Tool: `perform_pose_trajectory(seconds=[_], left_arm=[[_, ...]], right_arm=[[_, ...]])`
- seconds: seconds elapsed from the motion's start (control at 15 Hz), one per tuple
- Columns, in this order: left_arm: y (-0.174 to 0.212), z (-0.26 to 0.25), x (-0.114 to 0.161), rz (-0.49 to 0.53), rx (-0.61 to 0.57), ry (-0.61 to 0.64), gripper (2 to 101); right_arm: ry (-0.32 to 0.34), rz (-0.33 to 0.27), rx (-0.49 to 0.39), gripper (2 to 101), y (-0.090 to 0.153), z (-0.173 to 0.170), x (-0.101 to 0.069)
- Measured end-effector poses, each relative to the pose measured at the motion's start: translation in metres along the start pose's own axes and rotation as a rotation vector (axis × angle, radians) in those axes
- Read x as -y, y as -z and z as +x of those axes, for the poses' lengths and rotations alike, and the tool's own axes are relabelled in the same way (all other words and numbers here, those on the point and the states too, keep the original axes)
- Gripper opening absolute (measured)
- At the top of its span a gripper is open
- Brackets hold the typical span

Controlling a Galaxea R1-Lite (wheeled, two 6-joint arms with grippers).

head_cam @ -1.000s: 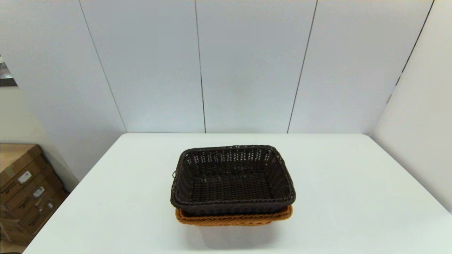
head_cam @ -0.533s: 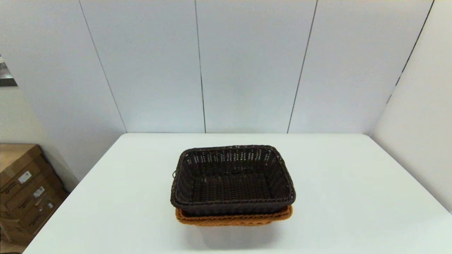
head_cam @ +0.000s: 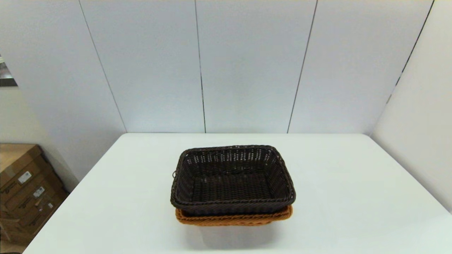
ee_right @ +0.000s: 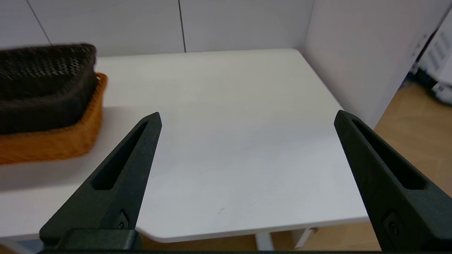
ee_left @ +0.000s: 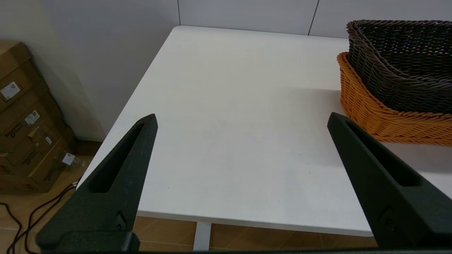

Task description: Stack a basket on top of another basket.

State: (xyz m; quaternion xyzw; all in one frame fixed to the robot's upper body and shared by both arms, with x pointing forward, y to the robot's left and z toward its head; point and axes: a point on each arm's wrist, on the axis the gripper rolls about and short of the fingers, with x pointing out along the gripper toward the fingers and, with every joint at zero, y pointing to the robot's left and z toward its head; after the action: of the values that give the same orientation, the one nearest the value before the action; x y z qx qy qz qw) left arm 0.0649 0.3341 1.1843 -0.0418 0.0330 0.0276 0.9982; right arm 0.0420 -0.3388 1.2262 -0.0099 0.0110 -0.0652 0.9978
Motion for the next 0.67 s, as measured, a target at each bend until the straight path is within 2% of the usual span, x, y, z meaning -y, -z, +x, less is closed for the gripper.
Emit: perform_pose_trajectory(seconds=[0.13, 0.27, 0.53, 0.67], left_arm=[[0.000, 0.000, 0.000, 0.000, 0.000, 0.000, 97.8], [0.000, 0.000, 0.000, 0.000, 0.000, 0.000, 97.8], [0.000, 0.000, 0.000, 0.000, 0.000, 0.000, 97.8], [0.000, 0.000, 0.000, 0.000, -0.001, 0.000, 97.8]], right_arm=[[-0.009, -0.050, 0.023, 97.1, 0.013, 0.011, -0.002], [-0.049, -0.073, 0.015, 97.1, 0.026, 0.018, -0.004], [-0.126, -0.077, 0.010, 97.1, 0.038, 0.024, -0.006], [-0.134, -0.072, 0.031, 97.1, 0.040, 0.026, -0.007]])
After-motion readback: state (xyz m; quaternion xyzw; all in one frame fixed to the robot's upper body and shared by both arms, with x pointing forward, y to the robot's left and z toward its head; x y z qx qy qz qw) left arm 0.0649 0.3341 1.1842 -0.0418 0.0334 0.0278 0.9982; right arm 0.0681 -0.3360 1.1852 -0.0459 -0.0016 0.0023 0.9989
